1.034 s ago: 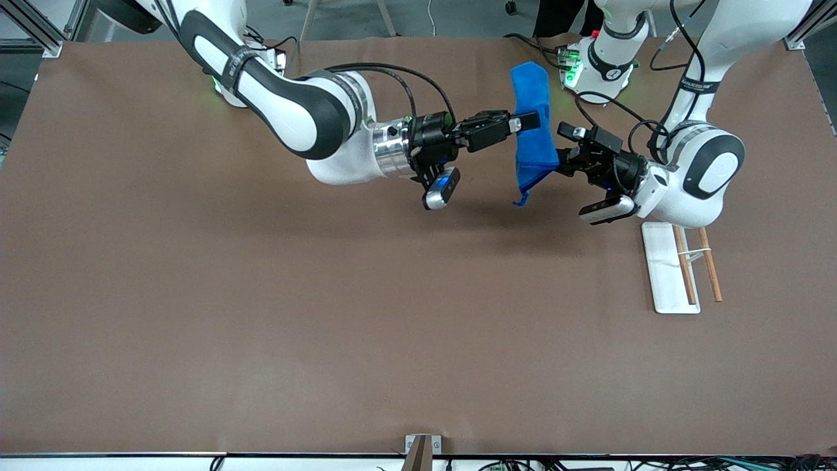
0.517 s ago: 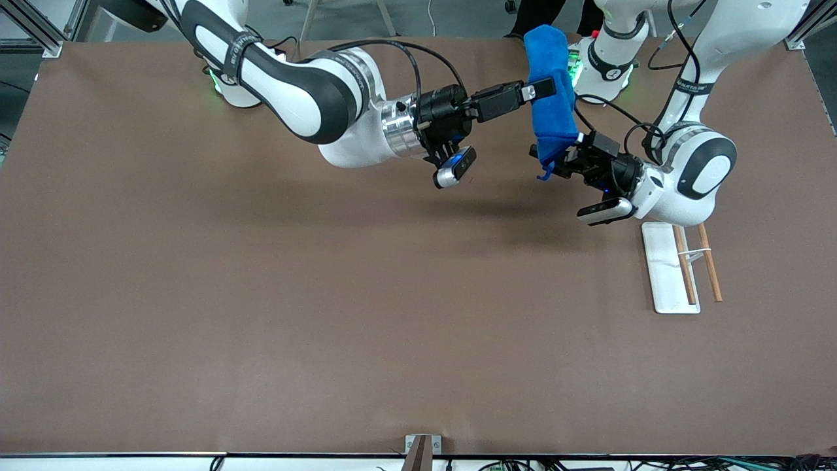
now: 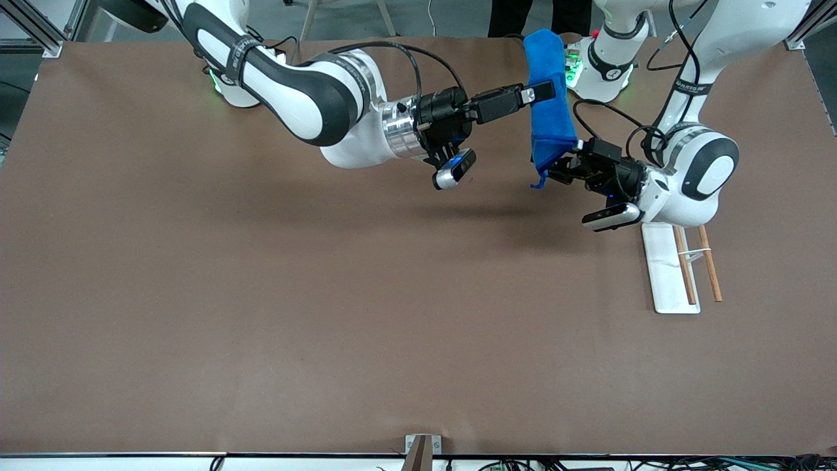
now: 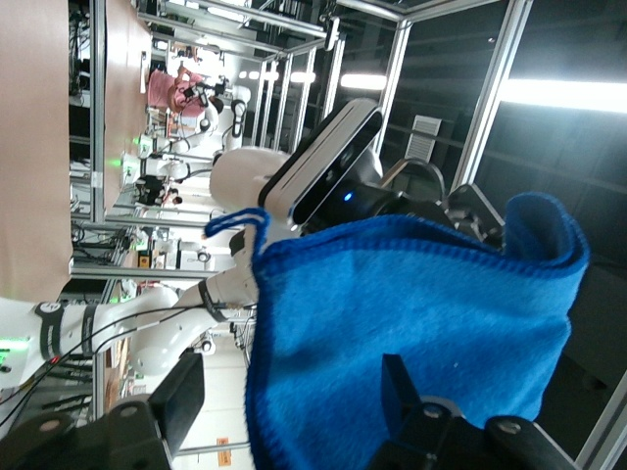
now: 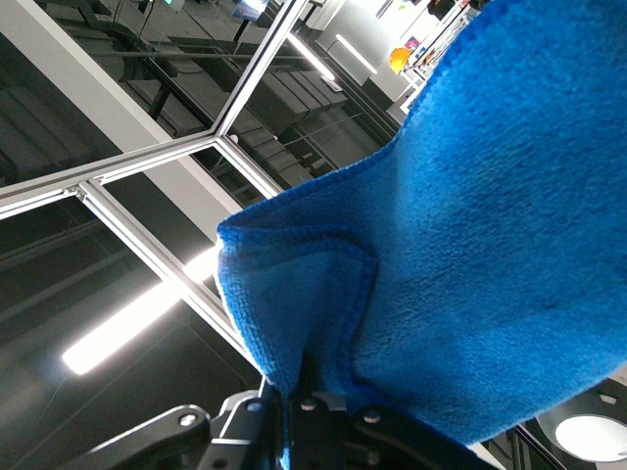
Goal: Right arm passes towel to left arm to hang
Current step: 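Grasp the hanging towel with the left gripper below the right gripper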
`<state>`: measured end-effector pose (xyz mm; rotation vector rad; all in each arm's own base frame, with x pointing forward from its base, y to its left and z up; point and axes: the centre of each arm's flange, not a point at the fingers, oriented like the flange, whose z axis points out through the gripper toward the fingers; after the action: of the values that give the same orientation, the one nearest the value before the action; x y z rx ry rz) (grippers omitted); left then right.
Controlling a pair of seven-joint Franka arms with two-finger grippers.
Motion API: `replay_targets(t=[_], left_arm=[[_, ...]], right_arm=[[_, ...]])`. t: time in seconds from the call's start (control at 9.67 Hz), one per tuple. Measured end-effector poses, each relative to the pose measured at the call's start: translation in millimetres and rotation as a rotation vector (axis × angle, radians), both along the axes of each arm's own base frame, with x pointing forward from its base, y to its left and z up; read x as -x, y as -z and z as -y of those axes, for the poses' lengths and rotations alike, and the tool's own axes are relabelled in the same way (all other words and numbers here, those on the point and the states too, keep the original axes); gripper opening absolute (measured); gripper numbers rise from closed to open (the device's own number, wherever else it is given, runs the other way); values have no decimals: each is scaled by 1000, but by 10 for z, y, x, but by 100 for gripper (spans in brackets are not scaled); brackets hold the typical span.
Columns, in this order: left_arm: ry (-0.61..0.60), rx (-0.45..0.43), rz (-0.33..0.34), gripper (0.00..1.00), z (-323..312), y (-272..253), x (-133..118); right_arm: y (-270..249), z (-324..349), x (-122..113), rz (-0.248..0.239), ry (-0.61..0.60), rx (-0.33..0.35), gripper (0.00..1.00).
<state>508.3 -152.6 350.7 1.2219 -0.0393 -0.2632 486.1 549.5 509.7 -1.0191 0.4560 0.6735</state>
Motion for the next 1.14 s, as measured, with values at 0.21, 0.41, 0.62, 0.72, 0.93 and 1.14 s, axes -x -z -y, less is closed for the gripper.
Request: replay_targets(t=[0.21, 0.41, 0.62, 0.72, 0.93, 1.14], left_arm=[[-30, 13, -4, 81, 75, -21, -36], [-41, 14, 6, 77, 95, -64, -62], [-62, -10, 20, 74, 79, -111, -97], [-69, -17, 29, 72, 74, -150, -103], [-71, -19, 45, 51, 74, -230, -101], [-73, -23, 59, 20, 70, -297, -97]], right_arm=[[8, -11, 16, 4, 0, 1, 4], [10, -31, 45, 9, -1, 2, 4], [15, -37, 54, 9, -2, 4, 4], [19, -45, 64, 9, -3, 5, 4], [19, -60, 82, 9, -6, 5, 4], [19, -61, 83, 10, -6, 5, 4]])
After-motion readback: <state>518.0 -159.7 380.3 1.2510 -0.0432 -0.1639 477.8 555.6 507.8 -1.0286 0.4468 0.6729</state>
